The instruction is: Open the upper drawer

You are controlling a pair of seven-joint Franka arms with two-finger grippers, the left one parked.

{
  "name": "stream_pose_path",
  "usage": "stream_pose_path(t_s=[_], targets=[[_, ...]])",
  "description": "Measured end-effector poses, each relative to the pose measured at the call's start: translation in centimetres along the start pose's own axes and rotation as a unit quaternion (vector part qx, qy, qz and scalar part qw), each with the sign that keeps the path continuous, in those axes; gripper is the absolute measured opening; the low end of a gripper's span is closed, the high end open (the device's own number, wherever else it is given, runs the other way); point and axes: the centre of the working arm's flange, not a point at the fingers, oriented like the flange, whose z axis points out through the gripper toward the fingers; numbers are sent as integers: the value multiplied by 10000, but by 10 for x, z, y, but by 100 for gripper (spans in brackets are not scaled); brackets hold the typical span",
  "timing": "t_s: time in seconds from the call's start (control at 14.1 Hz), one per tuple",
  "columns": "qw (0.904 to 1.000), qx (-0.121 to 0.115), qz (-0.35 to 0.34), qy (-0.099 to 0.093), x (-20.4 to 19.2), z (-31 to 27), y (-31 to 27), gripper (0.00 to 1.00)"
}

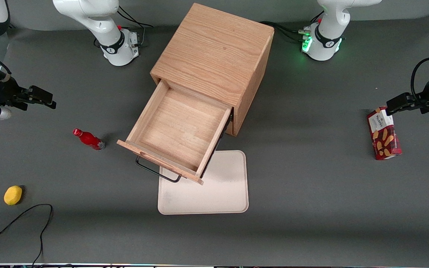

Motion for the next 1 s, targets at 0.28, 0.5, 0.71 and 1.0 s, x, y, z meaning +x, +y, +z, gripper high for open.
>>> stream_pose_path(t_s=[0.28,0.5,0.71,1.0], targets=[[9998,104,-131,76,3,-7,6,100],[9996,111,-238,116,6,-10,9,100],[9996,110,-227,137,6,-12,10,100],[9996,107,-217,176,8,-16,11,100]])
